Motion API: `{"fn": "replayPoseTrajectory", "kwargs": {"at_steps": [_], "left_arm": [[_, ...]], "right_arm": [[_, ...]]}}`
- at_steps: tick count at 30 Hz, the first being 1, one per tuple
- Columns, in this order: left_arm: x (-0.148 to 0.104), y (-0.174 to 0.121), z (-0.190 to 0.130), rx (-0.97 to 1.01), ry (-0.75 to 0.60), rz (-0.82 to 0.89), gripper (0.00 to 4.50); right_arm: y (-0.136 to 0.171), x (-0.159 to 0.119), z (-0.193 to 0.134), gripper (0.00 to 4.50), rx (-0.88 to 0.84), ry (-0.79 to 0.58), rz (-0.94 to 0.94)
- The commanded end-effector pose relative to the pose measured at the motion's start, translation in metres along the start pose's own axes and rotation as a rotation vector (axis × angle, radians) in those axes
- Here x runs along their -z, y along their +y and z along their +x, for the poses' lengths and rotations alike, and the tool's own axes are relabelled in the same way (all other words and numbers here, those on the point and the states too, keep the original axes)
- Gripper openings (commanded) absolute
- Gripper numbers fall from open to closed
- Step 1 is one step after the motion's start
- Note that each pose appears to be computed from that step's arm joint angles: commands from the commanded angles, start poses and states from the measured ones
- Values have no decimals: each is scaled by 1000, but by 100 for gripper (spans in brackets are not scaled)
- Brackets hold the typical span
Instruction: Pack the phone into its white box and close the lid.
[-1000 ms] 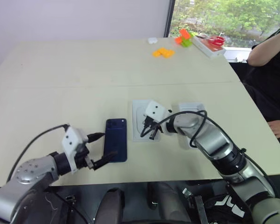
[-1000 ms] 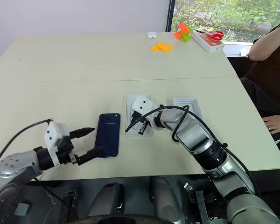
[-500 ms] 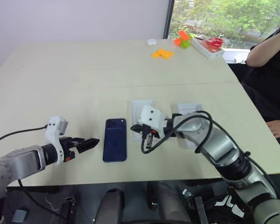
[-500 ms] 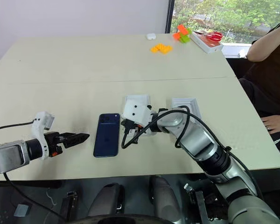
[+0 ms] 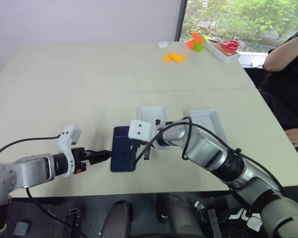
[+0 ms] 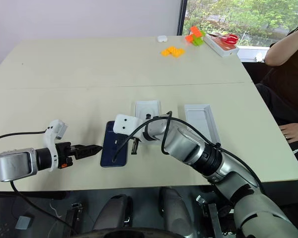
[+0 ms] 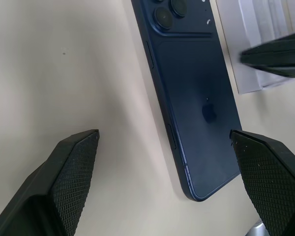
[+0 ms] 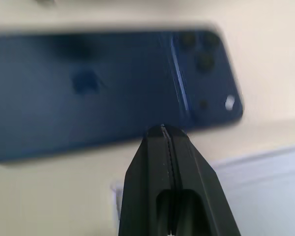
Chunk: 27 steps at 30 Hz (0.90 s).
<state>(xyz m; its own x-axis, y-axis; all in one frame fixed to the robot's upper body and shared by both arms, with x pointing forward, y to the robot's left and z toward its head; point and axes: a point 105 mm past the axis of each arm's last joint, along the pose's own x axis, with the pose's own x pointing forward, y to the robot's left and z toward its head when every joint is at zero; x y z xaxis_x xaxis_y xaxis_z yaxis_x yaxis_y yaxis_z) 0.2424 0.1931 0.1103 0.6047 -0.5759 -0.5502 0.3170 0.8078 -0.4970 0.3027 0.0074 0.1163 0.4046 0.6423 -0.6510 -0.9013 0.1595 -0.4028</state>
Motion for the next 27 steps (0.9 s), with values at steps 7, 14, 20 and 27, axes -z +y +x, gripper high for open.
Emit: {"fn": "replayPoseTrajectory", "kwargs": {"at_steps": [7, 14, 20, 27], "left_arm": [[1, -10, 4, 47, -2, -21, 450], [0, -16, 10, 76, -6, -42, 450], [2, -16, 13, 71, 5, -54, 450], [2, -20, 17, 93, 1, -76, 450]], "right_arm": [[-3, 8, -9, 1, 13, 60, -69], [-3, 8, -4, 1, 0, 94, -151], [0, 2, 3, 1, -38, 101, -229], [6, -4, 11, 1, -86, 85, -283]]}}
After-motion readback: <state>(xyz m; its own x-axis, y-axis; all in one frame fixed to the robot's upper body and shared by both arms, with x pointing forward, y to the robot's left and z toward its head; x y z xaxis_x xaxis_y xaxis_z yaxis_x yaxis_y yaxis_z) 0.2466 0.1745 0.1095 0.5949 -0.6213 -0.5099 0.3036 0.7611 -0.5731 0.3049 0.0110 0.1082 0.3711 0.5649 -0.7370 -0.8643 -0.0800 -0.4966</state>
